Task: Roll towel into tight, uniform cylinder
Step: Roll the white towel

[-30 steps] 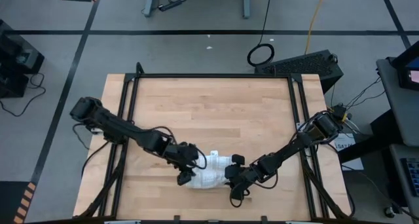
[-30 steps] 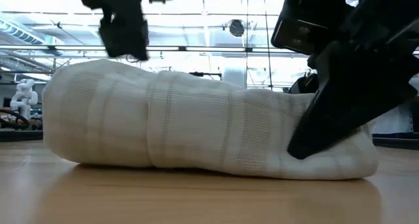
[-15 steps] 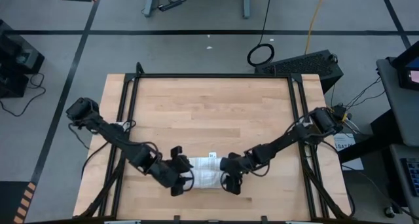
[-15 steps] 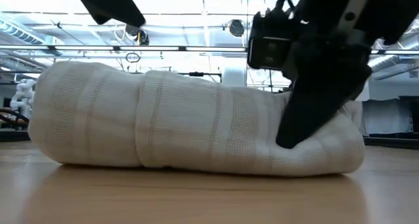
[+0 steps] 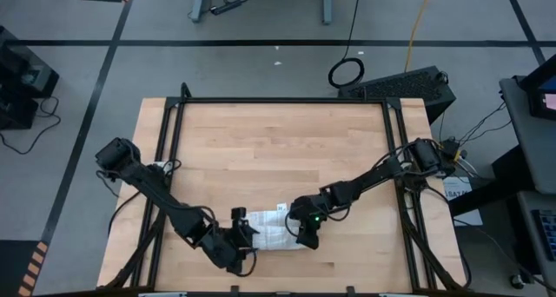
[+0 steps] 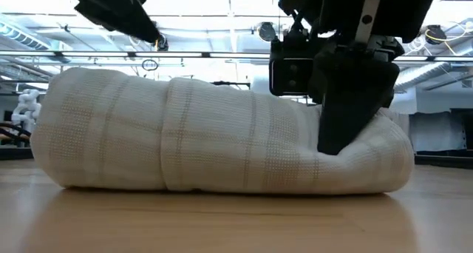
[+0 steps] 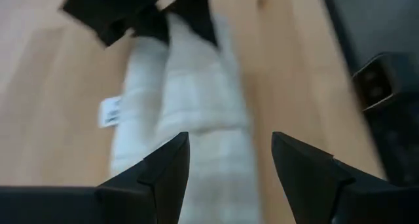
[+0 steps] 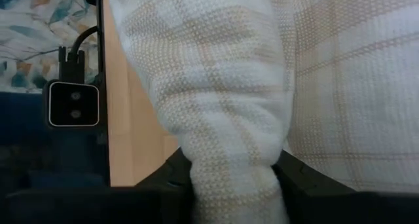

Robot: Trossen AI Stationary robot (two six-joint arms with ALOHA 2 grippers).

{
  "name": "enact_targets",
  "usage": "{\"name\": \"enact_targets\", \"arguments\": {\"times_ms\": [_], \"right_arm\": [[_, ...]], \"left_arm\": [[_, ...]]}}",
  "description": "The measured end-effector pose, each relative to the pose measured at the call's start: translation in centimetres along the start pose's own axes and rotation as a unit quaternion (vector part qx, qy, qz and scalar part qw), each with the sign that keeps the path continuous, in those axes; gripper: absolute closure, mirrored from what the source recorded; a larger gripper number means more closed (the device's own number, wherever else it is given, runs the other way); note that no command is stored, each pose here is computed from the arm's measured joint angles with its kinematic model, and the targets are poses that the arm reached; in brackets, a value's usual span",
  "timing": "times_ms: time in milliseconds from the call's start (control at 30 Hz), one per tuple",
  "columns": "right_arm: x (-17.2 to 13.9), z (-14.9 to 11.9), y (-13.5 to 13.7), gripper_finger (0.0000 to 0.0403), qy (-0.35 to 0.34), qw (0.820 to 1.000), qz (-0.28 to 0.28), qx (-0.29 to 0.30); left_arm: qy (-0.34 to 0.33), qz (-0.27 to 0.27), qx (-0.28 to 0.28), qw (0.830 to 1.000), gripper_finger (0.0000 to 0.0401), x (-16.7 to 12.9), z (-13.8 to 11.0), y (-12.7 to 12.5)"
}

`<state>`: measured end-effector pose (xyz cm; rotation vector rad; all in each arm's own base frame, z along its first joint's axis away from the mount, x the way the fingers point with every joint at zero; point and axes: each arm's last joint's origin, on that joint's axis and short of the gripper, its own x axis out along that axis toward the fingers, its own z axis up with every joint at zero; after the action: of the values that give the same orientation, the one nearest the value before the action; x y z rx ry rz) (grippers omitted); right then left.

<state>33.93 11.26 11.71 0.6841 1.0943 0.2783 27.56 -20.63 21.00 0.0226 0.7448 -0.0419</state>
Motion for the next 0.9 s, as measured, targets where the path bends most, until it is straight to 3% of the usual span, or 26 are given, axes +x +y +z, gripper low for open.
{"name": "enact_targets", "arguments": {"times_ms": [200,467,900], "right_arm": [[-0.3,0.4,-0.4,0.0297,0.005,1.0,0.013,0.007],[-0.5,0.7,-0.7,0.0296,0.016,0.999,0.032,0.013],[-0.7,0.8,-0.9,0.0296,0.027,0.998,0.045,0.02]], "left_arm": [[-0.046,-0.027,-0.027,0.998,0.0182,1.6,0.3,-1.2],[-0.03,0.001,-0.017,0.999,0.0182,3.6,-0.7,-1.2],[0.027,-0.014,-0.024,0.999,0.0182,6.5,-2.3,-0.6]]}}
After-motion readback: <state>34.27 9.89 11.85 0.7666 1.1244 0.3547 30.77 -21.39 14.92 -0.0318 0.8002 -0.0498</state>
